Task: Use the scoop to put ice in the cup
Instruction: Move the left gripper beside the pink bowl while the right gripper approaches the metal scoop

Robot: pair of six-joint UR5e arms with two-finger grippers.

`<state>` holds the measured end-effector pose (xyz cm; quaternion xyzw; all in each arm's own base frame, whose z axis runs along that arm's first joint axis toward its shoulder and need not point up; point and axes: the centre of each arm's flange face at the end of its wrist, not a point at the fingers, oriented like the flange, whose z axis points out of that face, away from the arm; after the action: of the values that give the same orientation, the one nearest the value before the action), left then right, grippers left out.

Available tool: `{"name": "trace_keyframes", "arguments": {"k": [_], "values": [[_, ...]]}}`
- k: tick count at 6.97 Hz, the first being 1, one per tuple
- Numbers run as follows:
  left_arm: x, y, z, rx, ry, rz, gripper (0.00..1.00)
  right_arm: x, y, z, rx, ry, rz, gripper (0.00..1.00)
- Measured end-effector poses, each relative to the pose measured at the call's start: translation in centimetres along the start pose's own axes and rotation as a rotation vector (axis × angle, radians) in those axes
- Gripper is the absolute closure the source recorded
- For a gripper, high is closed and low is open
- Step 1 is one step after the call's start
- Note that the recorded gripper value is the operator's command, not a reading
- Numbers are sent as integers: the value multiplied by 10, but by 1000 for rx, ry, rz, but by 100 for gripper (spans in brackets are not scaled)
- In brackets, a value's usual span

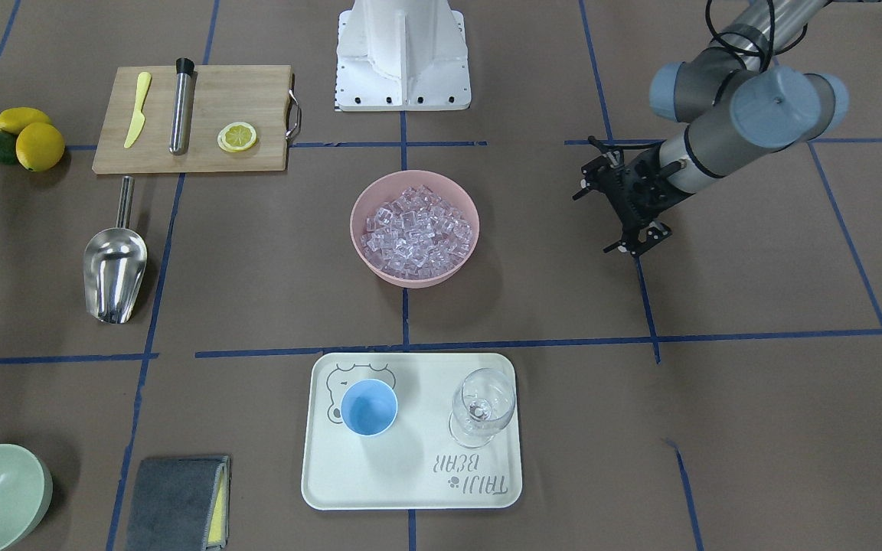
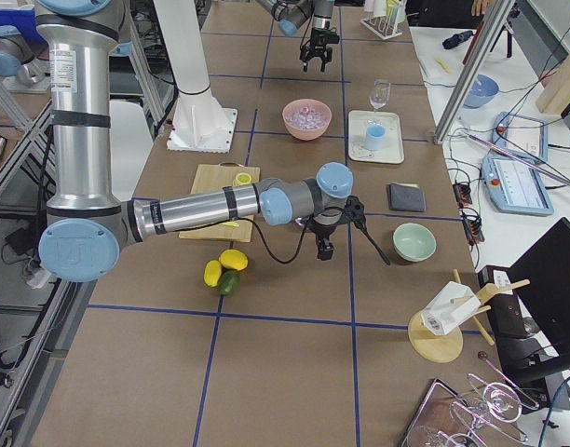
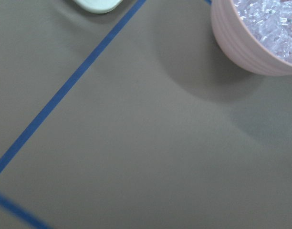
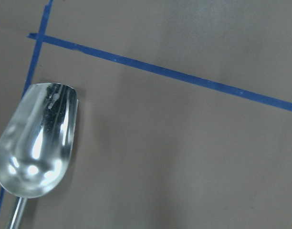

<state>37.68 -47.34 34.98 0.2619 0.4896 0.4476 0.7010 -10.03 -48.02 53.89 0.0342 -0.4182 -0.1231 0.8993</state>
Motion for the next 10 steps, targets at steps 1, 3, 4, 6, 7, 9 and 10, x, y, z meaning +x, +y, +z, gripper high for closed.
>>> {"name": "trace_keyframes", "arguments": {"k": [1,3,4,6,7,9,10], "values": [[15,-7,21,50,-5,78,0,-23,1,-2,3,-9,45,0],[36,-10,60,129,8,182,0,-65,17,-10,9,-29,128,0],[43,-12,70,138,22,199,0,-76,32,-7,11,-36,156,0],[47,-12,78,138,32,208,0,-107,52,23,45,-28,238,0],[47,-12,80,139,32,211,0,-124,62,41,58,-29,278,0],[45,-17,83,139,31,214,0,-162,75,76,87,-9,342,0],[45,-21,85,140,31,215,0,-179,81,95,119,26,358,0]]}}
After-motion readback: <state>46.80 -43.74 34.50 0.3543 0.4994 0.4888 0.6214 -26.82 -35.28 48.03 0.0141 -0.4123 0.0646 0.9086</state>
